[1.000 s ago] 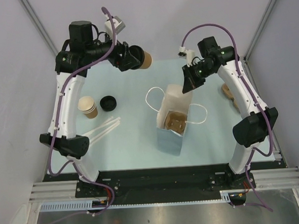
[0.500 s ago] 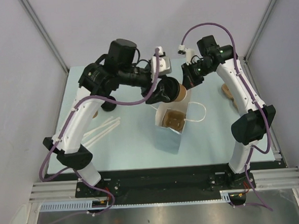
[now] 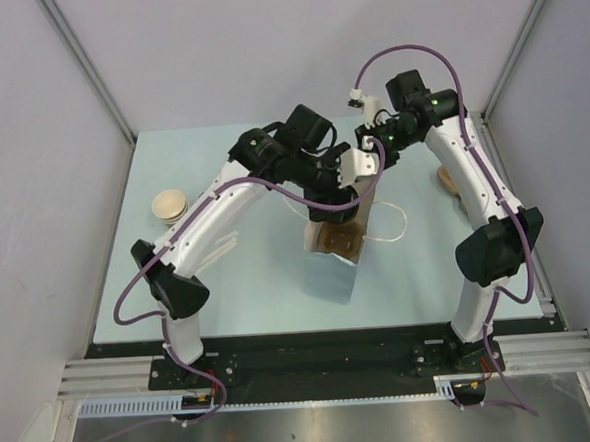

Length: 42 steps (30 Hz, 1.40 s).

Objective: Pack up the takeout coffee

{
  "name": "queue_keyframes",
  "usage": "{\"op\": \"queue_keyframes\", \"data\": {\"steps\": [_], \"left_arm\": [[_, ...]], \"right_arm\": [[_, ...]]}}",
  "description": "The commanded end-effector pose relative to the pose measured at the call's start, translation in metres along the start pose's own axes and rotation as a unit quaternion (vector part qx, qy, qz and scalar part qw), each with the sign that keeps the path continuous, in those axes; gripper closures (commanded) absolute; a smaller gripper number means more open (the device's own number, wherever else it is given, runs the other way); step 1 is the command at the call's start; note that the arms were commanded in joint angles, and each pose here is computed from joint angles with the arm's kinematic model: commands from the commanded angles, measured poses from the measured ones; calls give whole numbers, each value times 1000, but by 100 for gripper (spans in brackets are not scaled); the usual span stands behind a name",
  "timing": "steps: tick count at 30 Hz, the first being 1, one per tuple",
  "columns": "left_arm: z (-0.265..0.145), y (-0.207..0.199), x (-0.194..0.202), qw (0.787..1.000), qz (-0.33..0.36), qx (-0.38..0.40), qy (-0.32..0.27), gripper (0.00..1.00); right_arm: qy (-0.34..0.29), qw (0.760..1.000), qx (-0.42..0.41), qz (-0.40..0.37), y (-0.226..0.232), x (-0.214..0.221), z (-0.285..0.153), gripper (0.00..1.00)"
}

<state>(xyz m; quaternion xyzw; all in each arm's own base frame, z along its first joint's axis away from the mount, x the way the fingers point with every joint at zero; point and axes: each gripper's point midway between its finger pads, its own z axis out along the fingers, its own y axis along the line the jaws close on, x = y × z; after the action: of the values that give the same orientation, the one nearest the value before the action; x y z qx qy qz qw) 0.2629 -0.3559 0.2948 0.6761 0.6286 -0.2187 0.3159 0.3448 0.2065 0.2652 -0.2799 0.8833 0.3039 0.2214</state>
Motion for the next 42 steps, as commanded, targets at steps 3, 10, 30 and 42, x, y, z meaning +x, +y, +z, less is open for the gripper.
{"op": "queue_keyframes", "data": {"steps": [3, 10, 30, 42], "left_arm": [[24, 9, 22, 999, 14, -21, 39, 64], [43, 3, 42, 998, -1, -12, 65, 65], [8, -12, 55, 998, 3, 38, 57, 66], [3, -23, 49, 998, 3, 54, 45, 66]], "right_arm": [[-26, 999, -20, -20, 20, -13, -9, 100], [-25, 999, -26, 2, 15, -12, -7, 100], [1, 996, -81, 31, 36, 29, -45, 34], [-69, 984, -60, -155, 23, -53, -30, 27]]}}
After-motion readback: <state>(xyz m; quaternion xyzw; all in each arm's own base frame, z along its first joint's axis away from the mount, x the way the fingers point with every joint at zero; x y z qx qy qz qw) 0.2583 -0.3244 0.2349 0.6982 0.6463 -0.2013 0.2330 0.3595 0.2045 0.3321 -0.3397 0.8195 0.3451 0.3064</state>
